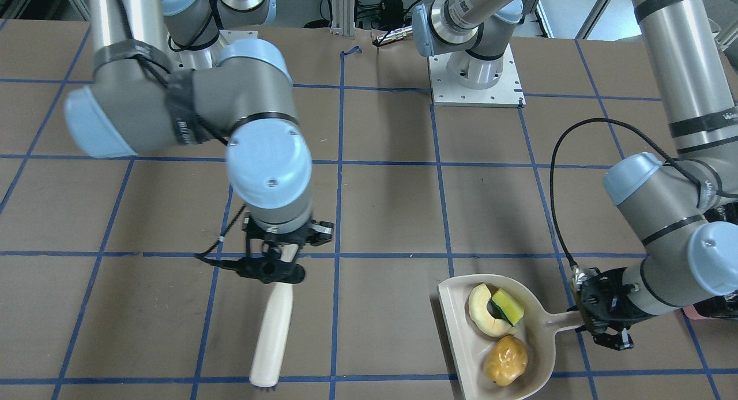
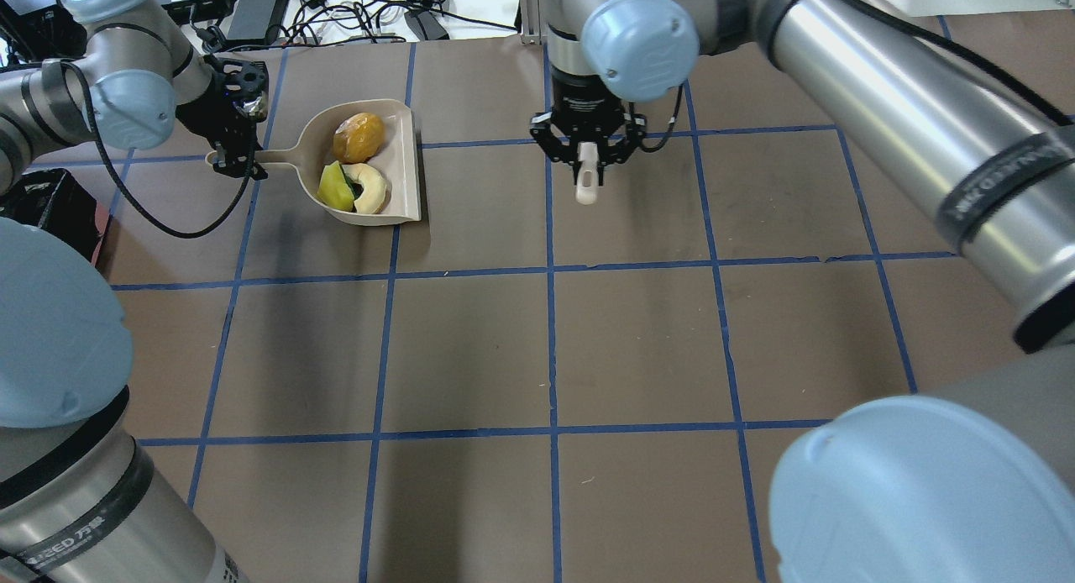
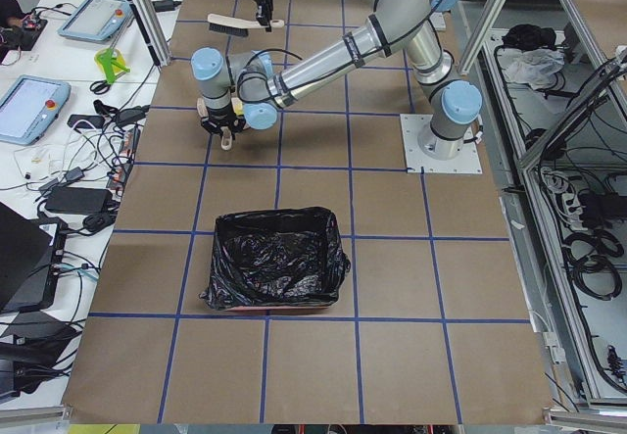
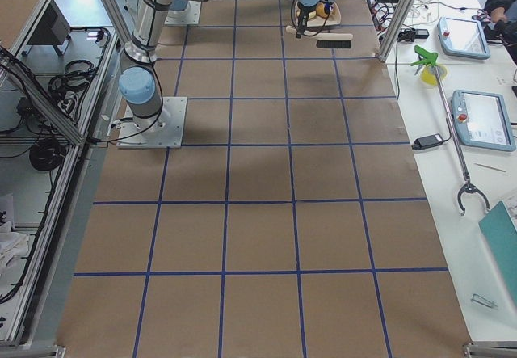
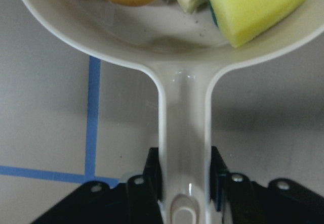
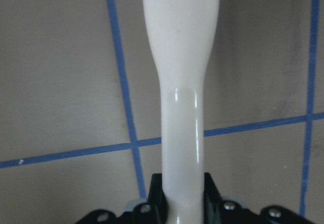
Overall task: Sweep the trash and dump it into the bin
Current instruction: 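Lift loaded dustpan toward black bin with left gripper while right withdraws brush, then tip the dustpan over the black bin with the left gripper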
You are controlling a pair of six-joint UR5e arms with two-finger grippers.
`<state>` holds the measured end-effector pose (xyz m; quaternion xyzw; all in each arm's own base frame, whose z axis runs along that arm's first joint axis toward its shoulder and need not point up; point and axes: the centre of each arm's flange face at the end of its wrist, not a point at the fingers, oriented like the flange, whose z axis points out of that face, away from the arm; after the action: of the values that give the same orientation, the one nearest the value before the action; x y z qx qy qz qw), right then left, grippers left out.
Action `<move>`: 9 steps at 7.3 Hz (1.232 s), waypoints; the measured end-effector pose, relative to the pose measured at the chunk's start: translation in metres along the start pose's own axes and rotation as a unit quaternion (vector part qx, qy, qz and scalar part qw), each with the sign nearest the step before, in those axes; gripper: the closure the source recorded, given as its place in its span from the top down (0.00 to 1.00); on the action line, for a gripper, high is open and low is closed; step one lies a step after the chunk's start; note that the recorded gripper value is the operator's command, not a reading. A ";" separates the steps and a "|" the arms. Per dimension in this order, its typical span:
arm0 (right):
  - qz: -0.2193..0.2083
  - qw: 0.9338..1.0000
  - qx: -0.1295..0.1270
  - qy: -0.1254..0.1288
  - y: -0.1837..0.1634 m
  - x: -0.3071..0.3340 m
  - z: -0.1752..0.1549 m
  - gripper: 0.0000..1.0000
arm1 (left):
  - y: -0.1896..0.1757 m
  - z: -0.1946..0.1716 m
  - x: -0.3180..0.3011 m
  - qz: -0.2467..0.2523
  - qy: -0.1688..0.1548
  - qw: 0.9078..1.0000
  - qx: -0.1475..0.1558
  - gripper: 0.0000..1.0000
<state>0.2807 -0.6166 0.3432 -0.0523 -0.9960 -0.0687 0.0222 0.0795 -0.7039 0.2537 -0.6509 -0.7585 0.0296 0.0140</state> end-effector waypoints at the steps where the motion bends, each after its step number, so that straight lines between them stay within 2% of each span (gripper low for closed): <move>1: -0.013 1.000 -0.002 0.000 0.002 0.059 0.001 0.00 | 0.021 -0.016 0.001 0.001 -0.005 1.000 0.006 0.00; 3: -0.038 0.999 -0.004 -0.004 0.006 0.178 0.009 0.00 | 0.086 -0.057 0.005 -0.011 -0.005 1.000 0.009 0.00; 5: -0.055 0.998 0.010 -0.009 0.003 0.268 0.033 0.00 | 0.180 -0.112 0.012 -0.015 -0.007 1.000 0.007 0.00; 7: -0.077 0.996 0.035 -0.007 0.001 0.328 0.069 0.00 | 0.287 -0.167 0.029 -0.044 -0.016 0.999 0.000 0.00; 9: -0.079 0.996 0.037 -0.009 -0.003 0.369 0.103 0.00 | 0.386 -0.206 0.069 -0.057 -0.021 0.998 -0.025 0.00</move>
<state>-0.0902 -0.5677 0.2596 0.0273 -0.9990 -0.0333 0.0100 0.4619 -0.5715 0.4334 -0.6059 -0.7950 0.0234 -0.0166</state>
